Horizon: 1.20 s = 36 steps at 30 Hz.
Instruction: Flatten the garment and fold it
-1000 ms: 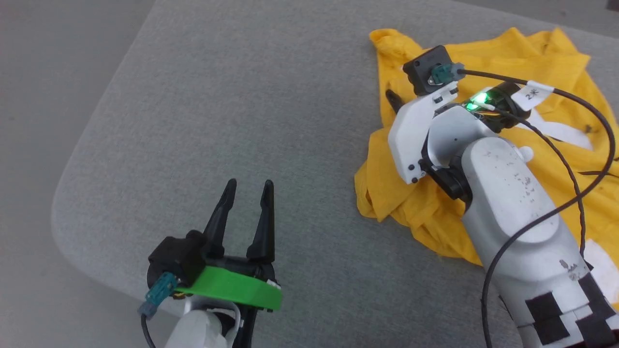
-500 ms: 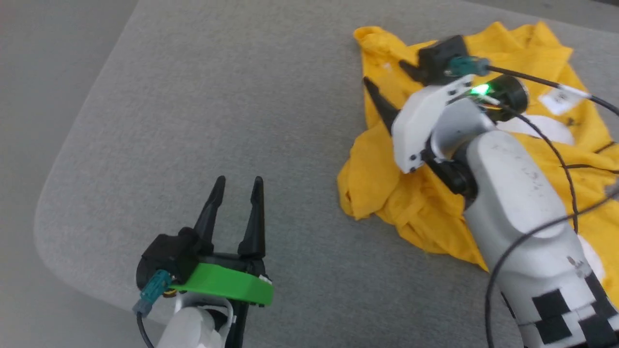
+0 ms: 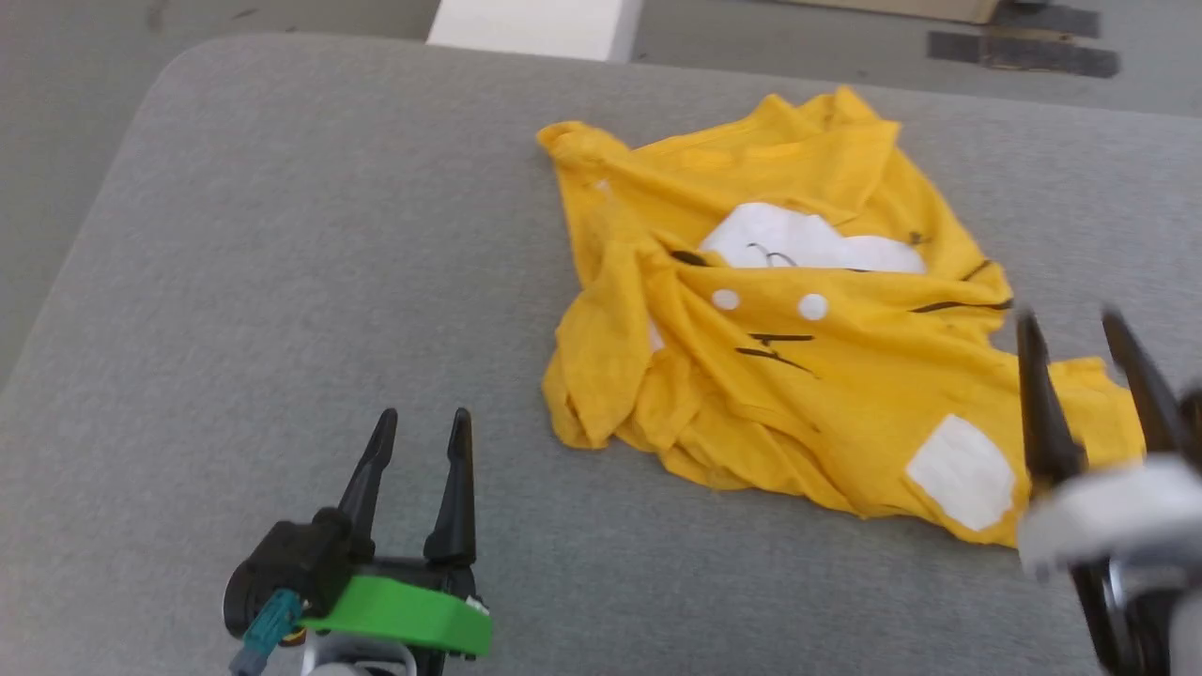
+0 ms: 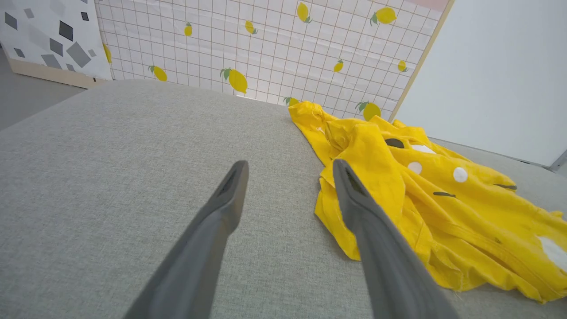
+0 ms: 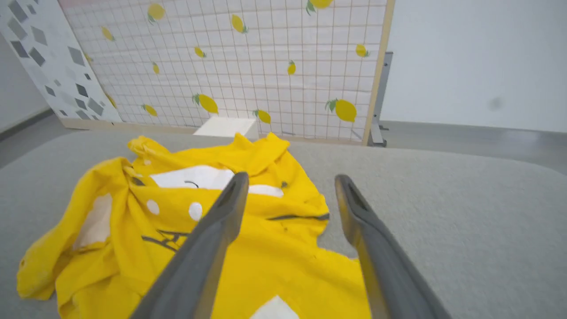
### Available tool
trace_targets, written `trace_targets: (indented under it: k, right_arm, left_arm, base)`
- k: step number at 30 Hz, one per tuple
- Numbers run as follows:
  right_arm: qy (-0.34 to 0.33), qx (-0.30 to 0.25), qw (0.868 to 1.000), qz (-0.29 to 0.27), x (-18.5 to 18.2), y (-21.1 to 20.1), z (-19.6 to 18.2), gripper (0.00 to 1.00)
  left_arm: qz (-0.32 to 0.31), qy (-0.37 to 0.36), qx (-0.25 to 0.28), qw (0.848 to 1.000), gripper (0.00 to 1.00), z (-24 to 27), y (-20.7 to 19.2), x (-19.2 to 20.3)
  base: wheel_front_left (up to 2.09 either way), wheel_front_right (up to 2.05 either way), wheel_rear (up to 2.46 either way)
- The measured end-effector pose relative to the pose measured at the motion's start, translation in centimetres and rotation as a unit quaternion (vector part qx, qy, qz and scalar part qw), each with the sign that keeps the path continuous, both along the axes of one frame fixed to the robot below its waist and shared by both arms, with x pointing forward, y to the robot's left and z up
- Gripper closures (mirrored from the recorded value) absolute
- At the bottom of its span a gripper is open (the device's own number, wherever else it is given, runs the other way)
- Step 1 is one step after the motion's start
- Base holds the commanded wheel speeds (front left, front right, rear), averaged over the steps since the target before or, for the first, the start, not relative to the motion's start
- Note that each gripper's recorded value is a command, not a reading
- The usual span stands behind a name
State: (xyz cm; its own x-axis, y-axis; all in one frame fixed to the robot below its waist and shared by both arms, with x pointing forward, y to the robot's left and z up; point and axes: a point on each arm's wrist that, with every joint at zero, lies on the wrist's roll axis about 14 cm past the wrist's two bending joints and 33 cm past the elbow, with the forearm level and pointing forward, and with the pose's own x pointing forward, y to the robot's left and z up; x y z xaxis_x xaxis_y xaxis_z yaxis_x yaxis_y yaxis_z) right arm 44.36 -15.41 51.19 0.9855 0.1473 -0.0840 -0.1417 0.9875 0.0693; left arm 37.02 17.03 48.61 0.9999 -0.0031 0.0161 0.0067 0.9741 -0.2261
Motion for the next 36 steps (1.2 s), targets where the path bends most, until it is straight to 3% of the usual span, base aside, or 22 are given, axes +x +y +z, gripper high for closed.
trace_targets:
  k: [6, 9, 18, 28, 29, 30, 31, 36]
  right_arm:
    - [0.04, 0.026, 0.997, -0.063, -7.4, -4.6, -3.3, 0.0]
    - [0.057, 0.033, 0.995, -0.077, -9.3, -5.3, -4.5, 0.0]
    - [0.029, 0.03, 0.996, -0.079, -8.1, -5.4, -3.3, 0.0]
    - [0.057, 0.028, 0.995, -0.072, -6.1, -4.8, -5.4, 0.0]
    - [0.058, 0.028, 0.995, -0.074, -6.1, -4.9, -5.5, 0.0]
    - [0.058, 0.027, 0.995, -0.076, -6.0, -5.0, -5.5, 0.0]
    - [0.059, 0.027, 0.995, -0.078, -6.1, -5.2, -5.6, 0.0]
    - [0.062, 0.025, 0.994, -0.085, -6.3, -5.7, -5.8, 0.0]
  left_arm:
    - [-0.026, -0.002, -0.004, 1.0, 0.0, 0.1, -1.5, -0.5]
    - [-0.036, 0.004, -0.005, 0.999, 0.0, -0.3, -2.2, -0.9]
    - [-0.145, 0.039, 0.001, 0.989, 0.0, -0.6, -7.1, 0.9]
    - [-0.227, 0.193, 0.056, 0.953, 0.0, -7.7, -9.7, 3.7]
    - [-0.226, 0.199, 0.057, 0.952, 0.36, -8.1, -9.6, 3.8]
    - [-0.222, 0.202, 0.057, 0.952, 0.87, -8.4, -9.6, 4.0]
    - [-0.217, 0.202, 0.057, 0.953, 1.0, -8.6, -9.4, 4.2]
    - [-0.18, 0.177, 0.038, 0.967, 1.0, -7.7, -8.3, 5.5]
  base:
    - [0.0, 0.0, 0.0]
    - [0.0, 0.0, 0.0]
    - [0.0, 0.0, 0.0]
    - [0.0, 0.0, 0.0]
    - [0.0, 0.0, 0.0]
    - [0.0, 0.0, 0.0]
    - [0.0, 0.0, 0.0]
    - [0.0, 0.0, 0.0]
